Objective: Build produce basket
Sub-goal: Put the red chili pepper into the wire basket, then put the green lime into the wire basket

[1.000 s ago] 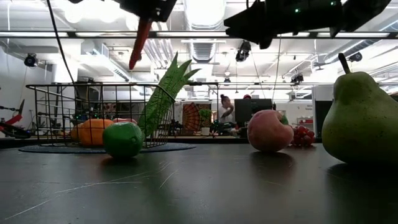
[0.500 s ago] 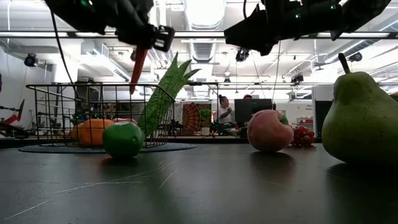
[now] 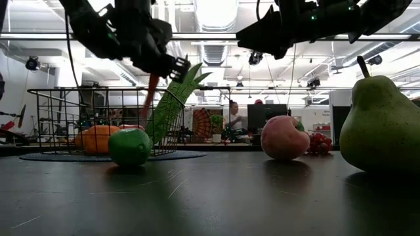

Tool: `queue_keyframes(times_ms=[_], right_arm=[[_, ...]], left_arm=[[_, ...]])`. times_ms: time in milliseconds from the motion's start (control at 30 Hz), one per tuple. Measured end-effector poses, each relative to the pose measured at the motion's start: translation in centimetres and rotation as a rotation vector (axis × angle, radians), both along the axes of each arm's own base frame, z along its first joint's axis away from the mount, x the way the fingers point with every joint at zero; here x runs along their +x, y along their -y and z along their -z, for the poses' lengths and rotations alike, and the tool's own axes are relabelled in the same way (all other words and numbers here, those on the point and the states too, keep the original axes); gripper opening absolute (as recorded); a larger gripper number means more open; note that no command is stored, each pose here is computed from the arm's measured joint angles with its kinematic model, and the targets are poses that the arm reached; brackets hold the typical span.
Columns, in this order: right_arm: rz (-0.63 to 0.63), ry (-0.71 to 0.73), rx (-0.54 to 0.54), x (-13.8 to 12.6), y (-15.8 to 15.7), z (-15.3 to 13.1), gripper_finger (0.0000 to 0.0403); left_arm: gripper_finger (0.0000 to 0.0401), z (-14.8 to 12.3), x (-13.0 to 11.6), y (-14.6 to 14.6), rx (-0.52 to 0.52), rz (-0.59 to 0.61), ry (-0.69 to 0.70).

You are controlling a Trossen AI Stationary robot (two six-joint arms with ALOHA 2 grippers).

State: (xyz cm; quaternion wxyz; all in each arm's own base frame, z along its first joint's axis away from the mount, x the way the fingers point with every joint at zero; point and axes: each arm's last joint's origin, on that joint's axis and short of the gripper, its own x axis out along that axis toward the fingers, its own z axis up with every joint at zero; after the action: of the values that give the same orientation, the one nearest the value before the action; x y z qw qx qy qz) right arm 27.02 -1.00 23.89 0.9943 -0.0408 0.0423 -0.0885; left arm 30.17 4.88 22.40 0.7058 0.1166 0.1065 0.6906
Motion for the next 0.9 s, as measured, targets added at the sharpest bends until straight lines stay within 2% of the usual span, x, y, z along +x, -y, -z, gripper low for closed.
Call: queue_keyframes(times_ms=[133, 533, 733, 900], right_arm=[[0.0, 0.0, 0.0, 0.0, 0.0, 0.0, 0.0187], [0.0, 0.003, 0.015, 0.0, 0.0, 0.0, 0.0187], [0.001, 0.004, 0.023, 0.0, 0.0, 0.0, 0.0187], [0.005, -0.01, 0.082, -0.1, 0.0, 0.2, 0.0187]], left_arm=[[0.0107, 0.9, 0.3, -0.3, -0.001, 0.002, -0.019], [0.0113, 0.8, 0.4, -0.3, 0.001, 0.016, -0.011], [0.0134, -1.9, 0.6, 0.1, 0.013, 0.027, -0.053], [0.0142, -5.1, 0.6, 1.8, 0.029, 0.105, 0.033]])
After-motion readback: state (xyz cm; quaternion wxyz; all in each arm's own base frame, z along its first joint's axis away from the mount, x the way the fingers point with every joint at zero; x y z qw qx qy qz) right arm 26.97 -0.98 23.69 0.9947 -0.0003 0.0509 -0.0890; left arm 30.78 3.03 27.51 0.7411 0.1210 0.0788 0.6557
